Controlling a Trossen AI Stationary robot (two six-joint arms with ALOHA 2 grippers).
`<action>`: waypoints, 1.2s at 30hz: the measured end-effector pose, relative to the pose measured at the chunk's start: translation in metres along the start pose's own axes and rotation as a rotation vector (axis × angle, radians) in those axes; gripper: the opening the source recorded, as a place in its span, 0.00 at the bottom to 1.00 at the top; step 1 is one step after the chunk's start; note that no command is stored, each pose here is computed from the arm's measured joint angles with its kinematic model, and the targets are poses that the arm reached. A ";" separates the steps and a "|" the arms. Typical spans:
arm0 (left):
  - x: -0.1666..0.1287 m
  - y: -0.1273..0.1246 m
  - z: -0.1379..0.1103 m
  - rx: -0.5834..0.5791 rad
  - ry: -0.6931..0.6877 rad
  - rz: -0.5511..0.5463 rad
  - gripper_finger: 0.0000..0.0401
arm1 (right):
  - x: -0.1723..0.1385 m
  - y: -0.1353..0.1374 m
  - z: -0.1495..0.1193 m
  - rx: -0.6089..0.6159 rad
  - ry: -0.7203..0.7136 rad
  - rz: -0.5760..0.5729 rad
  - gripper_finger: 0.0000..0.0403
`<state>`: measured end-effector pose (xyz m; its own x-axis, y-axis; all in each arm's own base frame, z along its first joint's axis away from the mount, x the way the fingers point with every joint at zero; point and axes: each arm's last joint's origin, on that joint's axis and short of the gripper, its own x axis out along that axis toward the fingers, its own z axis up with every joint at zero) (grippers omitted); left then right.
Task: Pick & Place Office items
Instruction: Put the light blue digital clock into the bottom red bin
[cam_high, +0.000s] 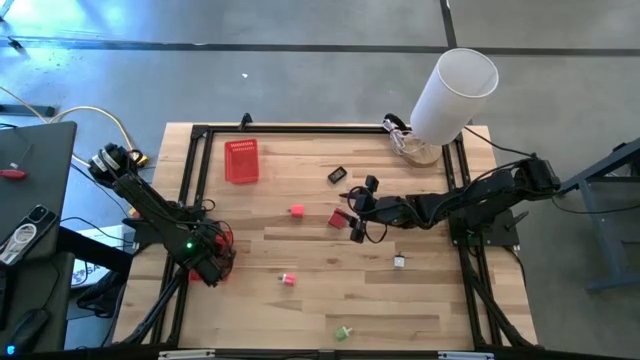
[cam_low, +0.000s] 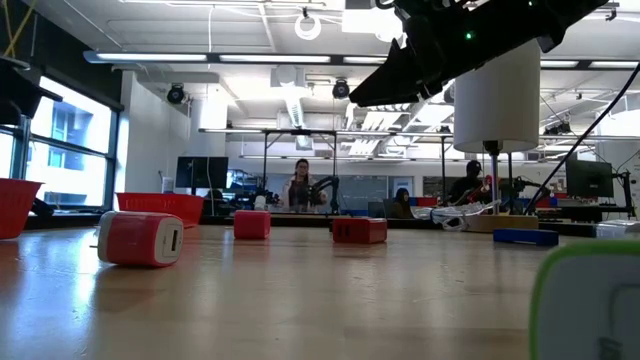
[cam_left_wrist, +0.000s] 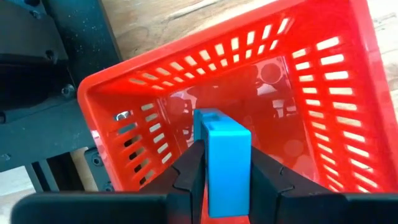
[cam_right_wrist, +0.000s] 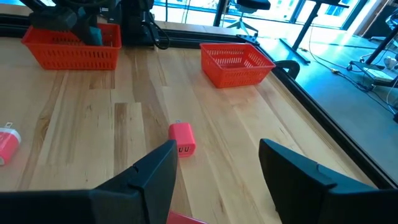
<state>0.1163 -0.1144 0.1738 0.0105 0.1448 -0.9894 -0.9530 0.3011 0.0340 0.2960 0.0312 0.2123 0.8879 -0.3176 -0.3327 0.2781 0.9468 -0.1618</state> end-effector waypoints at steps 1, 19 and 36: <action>0.000 0.000 0.000 -0.001 0.000 0.000 0.21 | 0.000 0.000 0.000 0.000 0.000 0.002 0.53; 0.000 0.000 0.000 -0.021 0.002 0.001 0.51 | 0.000 0.001 0.000 0.000 0.000 0.020 0.53; -0.002 -0.007 0.007 -0.029 -0.009 -0.072 0.51 | 0.000 0.001 0.000 0.004 0.000 0.020 0.53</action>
<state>0.1251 -0.1104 0.1765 0.0816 0.1325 -0.9878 -0.9581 0.2835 -0.0411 0.2962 0.0317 0.2122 0.8932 -0.2991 -0.3357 0.2620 0.9530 -0.1519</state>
